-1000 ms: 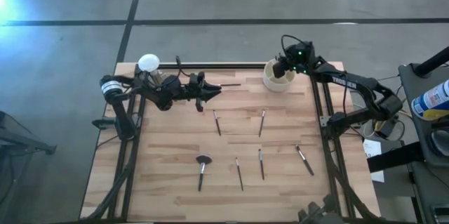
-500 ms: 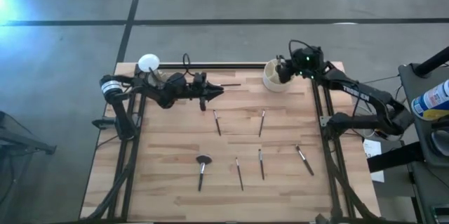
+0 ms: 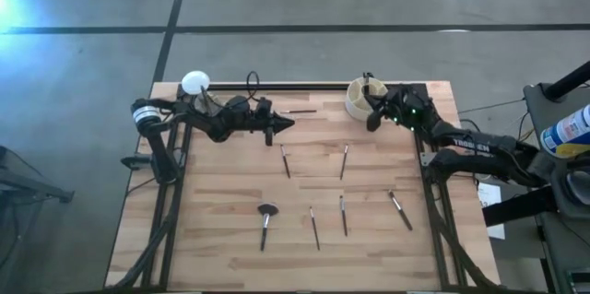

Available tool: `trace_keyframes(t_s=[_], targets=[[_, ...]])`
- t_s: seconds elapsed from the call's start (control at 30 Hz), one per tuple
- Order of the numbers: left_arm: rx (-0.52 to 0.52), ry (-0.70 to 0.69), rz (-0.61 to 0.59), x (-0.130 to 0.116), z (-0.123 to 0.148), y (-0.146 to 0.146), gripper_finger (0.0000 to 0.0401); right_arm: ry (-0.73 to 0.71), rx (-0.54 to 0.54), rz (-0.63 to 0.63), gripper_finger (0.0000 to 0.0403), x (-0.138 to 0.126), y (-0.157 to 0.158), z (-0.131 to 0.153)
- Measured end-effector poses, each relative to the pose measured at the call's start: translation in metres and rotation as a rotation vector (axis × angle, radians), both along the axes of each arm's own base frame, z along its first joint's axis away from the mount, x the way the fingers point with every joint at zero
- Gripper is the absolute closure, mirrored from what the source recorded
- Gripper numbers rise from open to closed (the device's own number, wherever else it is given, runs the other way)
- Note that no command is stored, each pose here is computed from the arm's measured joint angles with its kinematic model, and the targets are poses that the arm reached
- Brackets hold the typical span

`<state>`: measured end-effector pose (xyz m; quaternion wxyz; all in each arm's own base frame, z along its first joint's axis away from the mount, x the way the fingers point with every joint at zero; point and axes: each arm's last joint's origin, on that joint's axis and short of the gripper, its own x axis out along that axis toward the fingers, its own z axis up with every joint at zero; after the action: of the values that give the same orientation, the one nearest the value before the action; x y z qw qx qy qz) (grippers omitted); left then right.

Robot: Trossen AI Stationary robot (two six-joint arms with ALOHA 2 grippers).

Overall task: Put items in baskets/containers
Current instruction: Put the black liner brush into the white pen organizer

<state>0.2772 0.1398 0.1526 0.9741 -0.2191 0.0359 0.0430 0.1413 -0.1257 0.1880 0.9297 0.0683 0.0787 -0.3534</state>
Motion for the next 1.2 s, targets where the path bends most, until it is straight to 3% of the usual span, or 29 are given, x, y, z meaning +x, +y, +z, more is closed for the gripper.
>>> trace_keyframes(t_s=[0.23,0.53,0.87,1.2], targets=[[-0.088,0.386,0.158,-0.015,0.000,-0.022,0.0397,0.036,-0.062,0.024,0.0394,-0.002,0.004,-0.004],[-0.225,0.831,0.519,-0.081,0.017,-0.048,0.0391,0.050,-0.041,0.106,0.0394,-0.003,0.008,-0.012],[-0.274,0.934,0.685,-0.120,-0.001,-0.038,0.0321,0.057,-0.006,0.158,0.0394,-0.003,0.015,-0.021],[-0.195,0.849,0.730,-0.132,-0.015,-0.023,0.0302,0.058,-0.012,0.255,0.0394,0.005,0.027,-0.022]])
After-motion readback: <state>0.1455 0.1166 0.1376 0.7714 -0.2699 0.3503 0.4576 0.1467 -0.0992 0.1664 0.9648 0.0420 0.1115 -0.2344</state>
